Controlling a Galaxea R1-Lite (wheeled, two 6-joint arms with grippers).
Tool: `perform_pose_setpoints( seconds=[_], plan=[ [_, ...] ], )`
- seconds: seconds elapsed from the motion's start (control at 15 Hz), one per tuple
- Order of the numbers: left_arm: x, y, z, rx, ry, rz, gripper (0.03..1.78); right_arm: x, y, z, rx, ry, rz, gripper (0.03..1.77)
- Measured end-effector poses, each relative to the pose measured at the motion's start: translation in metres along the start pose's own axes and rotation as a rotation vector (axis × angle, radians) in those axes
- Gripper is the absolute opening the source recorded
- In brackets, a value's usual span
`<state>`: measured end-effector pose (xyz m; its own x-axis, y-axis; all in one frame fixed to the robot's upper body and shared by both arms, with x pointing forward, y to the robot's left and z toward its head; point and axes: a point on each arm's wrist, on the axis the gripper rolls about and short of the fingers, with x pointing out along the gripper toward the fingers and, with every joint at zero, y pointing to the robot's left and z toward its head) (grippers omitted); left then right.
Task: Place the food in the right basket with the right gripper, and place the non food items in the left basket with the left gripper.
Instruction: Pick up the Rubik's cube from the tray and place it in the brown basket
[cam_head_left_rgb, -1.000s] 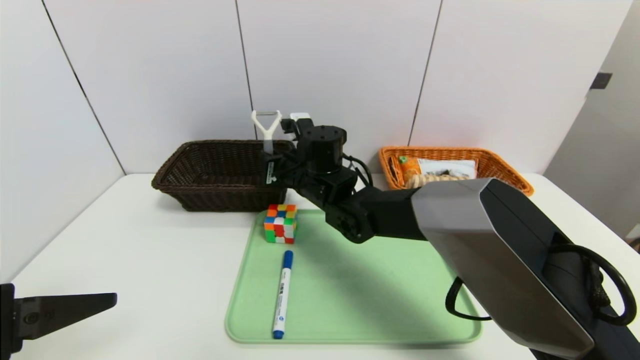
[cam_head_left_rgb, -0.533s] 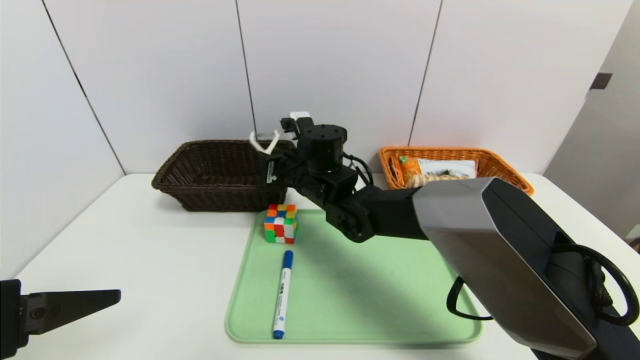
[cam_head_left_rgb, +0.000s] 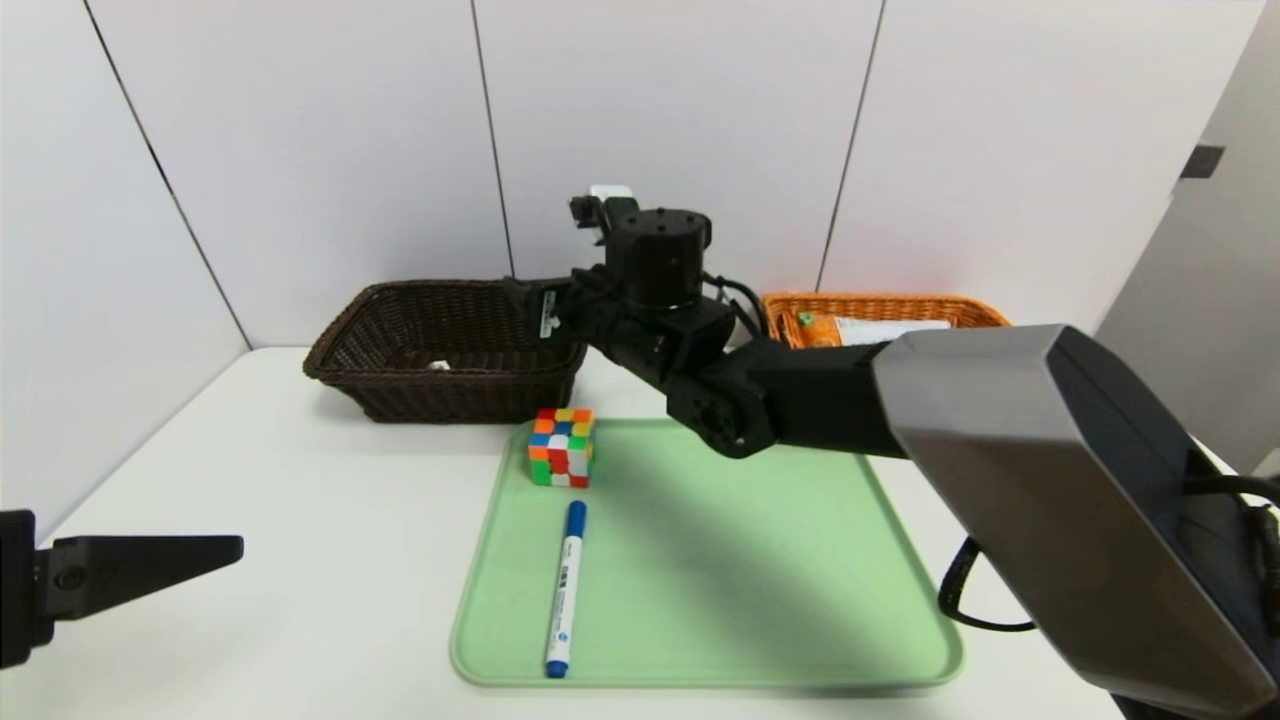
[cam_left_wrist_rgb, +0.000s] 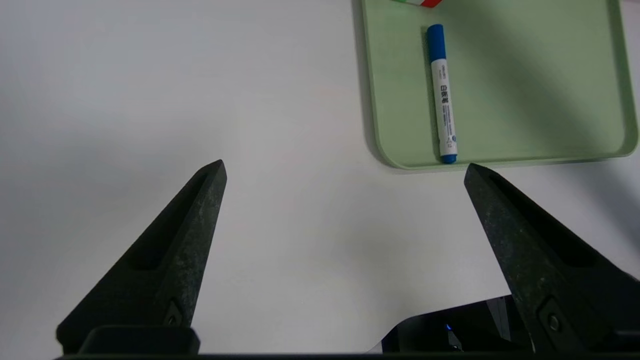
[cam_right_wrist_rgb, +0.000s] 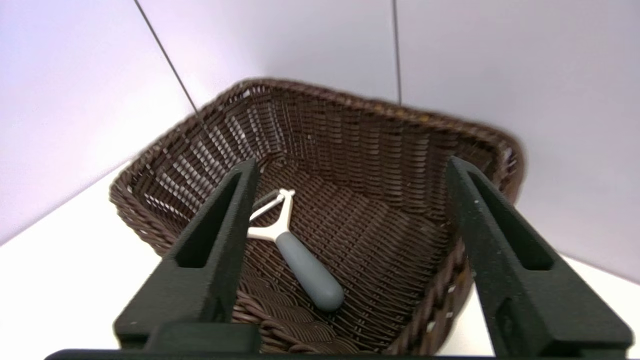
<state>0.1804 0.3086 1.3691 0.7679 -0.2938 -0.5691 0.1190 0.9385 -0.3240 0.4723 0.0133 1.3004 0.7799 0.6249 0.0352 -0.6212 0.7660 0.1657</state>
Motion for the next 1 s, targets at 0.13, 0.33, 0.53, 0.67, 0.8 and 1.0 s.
perform_pose_setpoints(
  seconds=[0.13, 0.33, 0.53, 0.67, 0.8, 1.0],
  plan=[
    [-0.001, -0.006, 0.016, 0.005, -0.031, -0.012, 1.69, -0.015, 0.0, 0.032, 0.0, 0.007, -0.015, 1.41],
    [0.005, -0.018, 0.045, 0.016, -0.059, -0.035, 1.69, -0.052, 0.005, 0.084, -0.004, 0.075, -0.079, 1.5],
    [0.024, -0.03, 0.067, 0.022, -0.055, -0.031, 1.69, -0.104, 0.012, 0.12, -0.007, 0.235, -0.218, 1.57],
    [0.046, -0.043, 0.075, 0.007, -0.091, 0.0, 1.69, -0.138, 0.011, 0.134, 0.029, 0.341, -0.316, 1.6],
    [0.071, -0.058, 0.07, -0.001, -0.134, 0.01, 1.69, -0.168, 0.005, 0.145, 0.083, 0.418, -0.379, 1.63],
    [0.107, -0.069, 0.045, 0.025, -0.151, -0.008, 1.69, -0.203, 0.0, 0.157, 0.082, 0.462, -0.439, 1.65]
  ],
)
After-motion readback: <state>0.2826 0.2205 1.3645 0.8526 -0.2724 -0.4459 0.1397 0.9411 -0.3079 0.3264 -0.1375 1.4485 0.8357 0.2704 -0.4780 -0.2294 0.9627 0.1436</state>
